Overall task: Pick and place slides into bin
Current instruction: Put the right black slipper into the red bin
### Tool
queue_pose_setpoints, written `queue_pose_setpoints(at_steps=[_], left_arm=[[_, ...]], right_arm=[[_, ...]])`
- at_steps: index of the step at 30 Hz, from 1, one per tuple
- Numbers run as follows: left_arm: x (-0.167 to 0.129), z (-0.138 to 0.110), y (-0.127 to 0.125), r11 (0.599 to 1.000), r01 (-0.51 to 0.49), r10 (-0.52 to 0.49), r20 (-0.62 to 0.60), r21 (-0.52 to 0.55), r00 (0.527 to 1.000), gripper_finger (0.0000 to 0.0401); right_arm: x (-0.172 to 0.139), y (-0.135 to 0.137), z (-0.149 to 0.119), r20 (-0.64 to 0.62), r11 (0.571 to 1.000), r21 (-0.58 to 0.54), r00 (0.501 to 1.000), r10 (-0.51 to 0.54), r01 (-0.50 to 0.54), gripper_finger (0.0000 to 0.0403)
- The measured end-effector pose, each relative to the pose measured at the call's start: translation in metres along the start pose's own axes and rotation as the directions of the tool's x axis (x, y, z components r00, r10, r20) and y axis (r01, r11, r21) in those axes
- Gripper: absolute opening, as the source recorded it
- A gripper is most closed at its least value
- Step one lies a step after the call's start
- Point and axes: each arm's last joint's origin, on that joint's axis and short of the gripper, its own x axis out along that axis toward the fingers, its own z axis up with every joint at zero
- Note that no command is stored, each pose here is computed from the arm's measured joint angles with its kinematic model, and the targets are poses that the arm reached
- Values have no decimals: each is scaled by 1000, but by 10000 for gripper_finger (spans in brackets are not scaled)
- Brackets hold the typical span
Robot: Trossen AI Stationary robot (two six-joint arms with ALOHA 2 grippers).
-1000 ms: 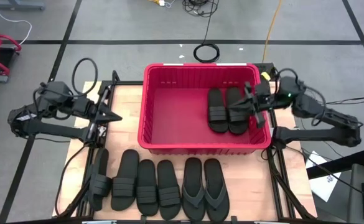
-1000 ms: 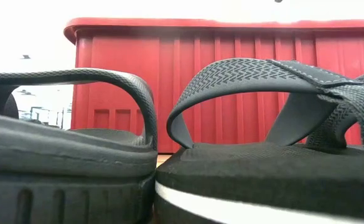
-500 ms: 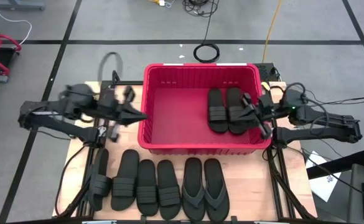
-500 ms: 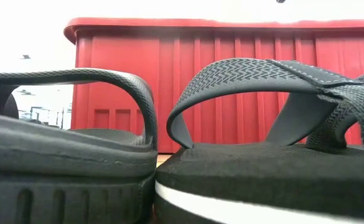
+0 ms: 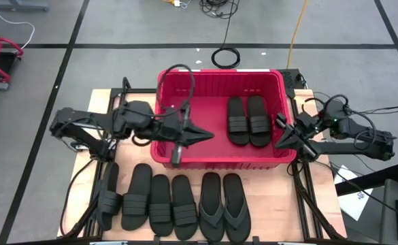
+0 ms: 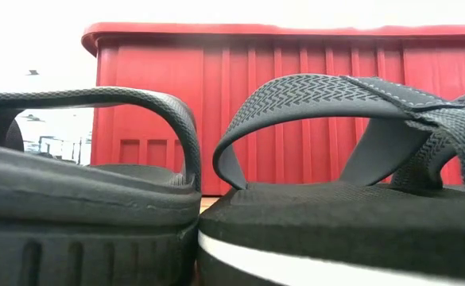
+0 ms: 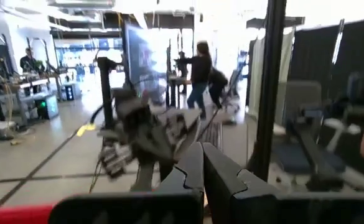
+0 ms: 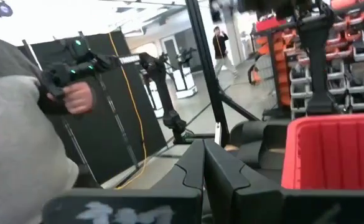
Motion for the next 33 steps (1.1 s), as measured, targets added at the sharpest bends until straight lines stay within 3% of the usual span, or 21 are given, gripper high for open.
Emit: queue_pose_setpoints(at_steps=[4, 7, 12, 16, 19, 23, 27, 33], left_arm=[[21, 8, -8, 990, 29, -32, -19, -135, 999, 0], [34, 5, -11, 971, 10, -44, -139, -237, 989, 0], [59, -26, -19, 956, 79, -192, -401, -282, 896, 0], [72, -52, -27, 951, 187, -296, -538, -247, 790, 1], [79, -71, -30, 950, 236, -312, -594, -204, 742, 0], [95, -96, -43, 951, 266, -307, -615, -160, 726, 0], [108, -116, -53, 966, 225, -252, -636, -124, 730, 7], [120, -146, -65, 985, 162, -155, -690, -56, 707, 45]], right_arm=[[-6, 5, -1, 6, 1000, -11, 1000, 2, -2, 0], [-10, 8, -1, 15, 999, -32, 1000, 4, -4, 0], [-11, 9, -1, 25, 999, -38, 1000, -17, 18, 0], [-11, 7, 0, 51, 997, 2, 995, -83, 83, 0], [-11, 6, 0, 56, 995, 22, 994, -99, 97, 0], [-11, 6, 0, 57, 995, 40, 993, -99, 96, 0], [-11, 6, 0, 55, 995, 39, 994, -92, 90, 0], [-11, 9, -1, 19, 998, 58, 1000, 4, -5, 0]])
